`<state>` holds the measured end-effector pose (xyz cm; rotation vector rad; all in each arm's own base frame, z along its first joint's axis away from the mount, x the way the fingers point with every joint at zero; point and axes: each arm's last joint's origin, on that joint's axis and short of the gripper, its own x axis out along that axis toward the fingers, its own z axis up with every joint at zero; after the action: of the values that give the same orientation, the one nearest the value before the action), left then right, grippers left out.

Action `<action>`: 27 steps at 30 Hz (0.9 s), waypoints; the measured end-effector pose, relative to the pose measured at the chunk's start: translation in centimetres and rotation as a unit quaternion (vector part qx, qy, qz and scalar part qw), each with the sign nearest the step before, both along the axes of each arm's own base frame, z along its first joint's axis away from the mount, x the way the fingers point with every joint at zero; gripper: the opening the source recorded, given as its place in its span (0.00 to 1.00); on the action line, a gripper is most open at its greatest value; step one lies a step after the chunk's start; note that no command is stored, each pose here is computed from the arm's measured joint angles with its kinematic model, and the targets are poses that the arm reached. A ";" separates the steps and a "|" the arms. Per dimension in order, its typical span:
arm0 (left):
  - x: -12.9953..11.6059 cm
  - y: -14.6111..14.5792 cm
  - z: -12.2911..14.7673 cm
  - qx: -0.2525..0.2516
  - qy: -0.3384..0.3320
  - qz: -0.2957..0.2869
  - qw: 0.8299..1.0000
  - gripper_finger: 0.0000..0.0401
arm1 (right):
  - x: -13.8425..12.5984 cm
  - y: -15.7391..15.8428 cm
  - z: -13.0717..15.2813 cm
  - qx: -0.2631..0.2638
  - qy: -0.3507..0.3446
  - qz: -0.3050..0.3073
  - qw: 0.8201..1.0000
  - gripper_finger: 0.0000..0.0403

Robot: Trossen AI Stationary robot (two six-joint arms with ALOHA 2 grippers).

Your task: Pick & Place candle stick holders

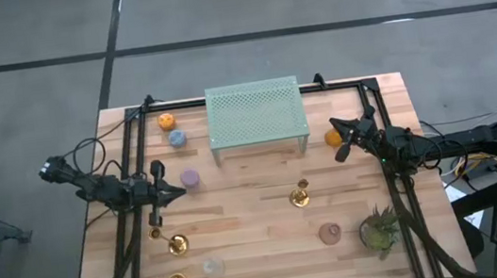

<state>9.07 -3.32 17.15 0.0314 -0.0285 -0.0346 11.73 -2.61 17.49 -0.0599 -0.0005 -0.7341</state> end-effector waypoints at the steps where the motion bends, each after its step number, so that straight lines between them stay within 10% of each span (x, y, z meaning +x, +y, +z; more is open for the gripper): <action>1: 0.0 0.0 0.0 0.000 0.000 0.000 1.000 0.06 | 0.0 0.0 0.0 0.000 0.000 0.000 1.000 0.02; 27: 0.0 0.0 0.0 0.000 0.000 0.000 1.000 0.06 | 0.3 0.2 0.1 0.121 -0.086 0.044 0.988 0.02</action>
<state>9.07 -3.32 17.15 0.0315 -0.0283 -0.0344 12.03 -2.43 17.62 0.2342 -0.0790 -0.6449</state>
